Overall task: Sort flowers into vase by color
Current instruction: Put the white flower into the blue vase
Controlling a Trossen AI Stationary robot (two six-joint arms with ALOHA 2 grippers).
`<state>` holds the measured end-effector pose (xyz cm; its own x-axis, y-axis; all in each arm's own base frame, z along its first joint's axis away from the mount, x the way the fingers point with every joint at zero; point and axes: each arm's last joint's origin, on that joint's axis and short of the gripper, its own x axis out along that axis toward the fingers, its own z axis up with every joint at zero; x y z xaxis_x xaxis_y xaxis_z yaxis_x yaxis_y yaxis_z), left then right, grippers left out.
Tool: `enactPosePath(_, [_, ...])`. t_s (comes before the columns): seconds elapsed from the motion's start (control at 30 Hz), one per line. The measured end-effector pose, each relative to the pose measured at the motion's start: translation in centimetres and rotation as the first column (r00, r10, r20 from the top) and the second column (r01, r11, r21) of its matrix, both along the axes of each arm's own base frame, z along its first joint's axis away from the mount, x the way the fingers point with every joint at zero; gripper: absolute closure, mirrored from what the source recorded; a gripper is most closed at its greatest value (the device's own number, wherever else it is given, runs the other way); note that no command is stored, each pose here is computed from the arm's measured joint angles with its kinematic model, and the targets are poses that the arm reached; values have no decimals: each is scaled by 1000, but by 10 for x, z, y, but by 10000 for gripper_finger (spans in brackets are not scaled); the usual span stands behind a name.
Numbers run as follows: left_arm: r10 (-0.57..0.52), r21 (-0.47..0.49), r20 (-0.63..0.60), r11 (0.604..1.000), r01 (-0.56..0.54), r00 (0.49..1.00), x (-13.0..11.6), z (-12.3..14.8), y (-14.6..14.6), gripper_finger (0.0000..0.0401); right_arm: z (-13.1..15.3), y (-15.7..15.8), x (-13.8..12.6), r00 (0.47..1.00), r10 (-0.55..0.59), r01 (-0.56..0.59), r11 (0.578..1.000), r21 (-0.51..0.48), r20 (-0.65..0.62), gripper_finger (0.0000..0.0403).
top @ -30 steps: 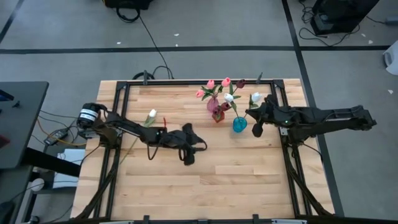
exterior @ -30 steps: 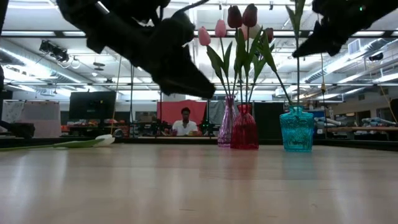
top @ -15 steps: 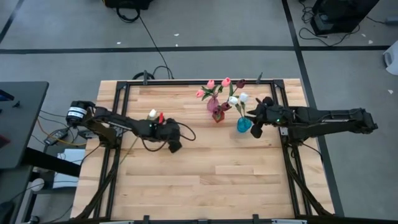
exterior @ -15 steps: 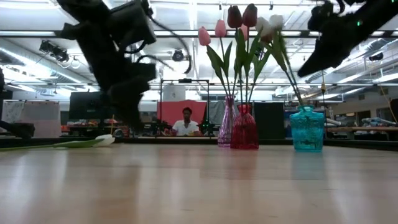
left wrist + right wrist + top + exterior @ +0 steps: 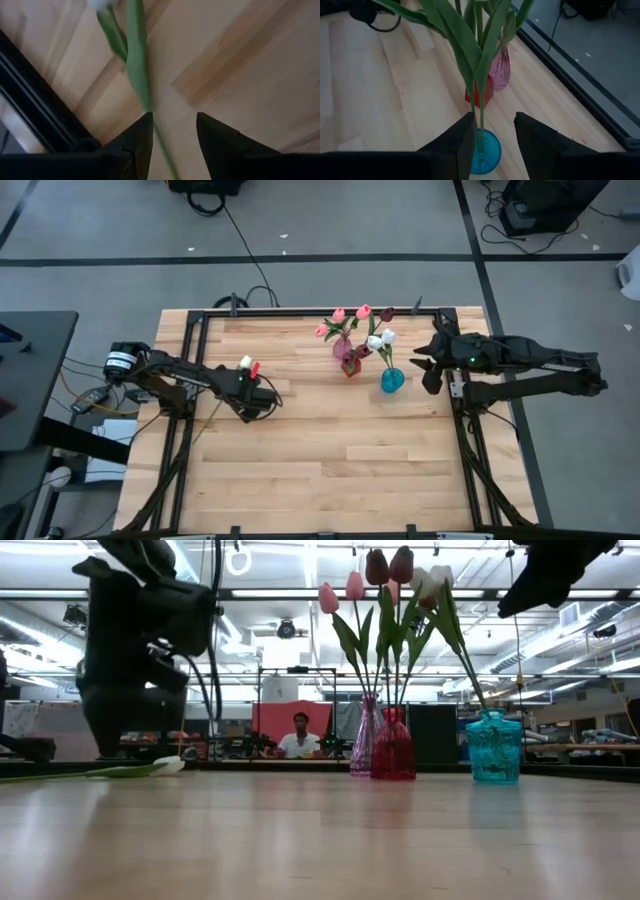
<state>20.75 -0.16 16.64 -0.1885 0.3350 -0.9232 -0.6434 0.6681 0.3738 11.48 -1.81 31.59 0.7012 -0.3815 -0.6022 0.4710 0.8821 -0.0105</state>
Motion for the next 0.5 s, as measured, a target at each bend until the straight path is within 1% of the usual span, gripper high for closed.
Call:
enactPosePath(0.1, [-11, -10, -44, 1000, 11, 999, -9, -6, 5, 248, 1, 0, -2, 1000, 5, -5, 1000, 3, 9, 251])
enactPosePath(0.23, [-20, -27, -70, 999, 18, 997, -20, -11, 12, 266, 1, 1, -3, 1000, 12, -12, 1000, 8, 12, 252])
enactPosePath(0.37, [-9, -65, -7, 998, 9, 1000, -30, -3, 17, 279, 1, 1, -2, 1000, 13, -13, 1000, 7, 13, 252])
enactPosePath(0.5, [19, -105, 115, 994, -7, 993, -44, 3, 22, 280, 3, 1, -1, 999, 19, -19, 1000, -2, 32, 252])
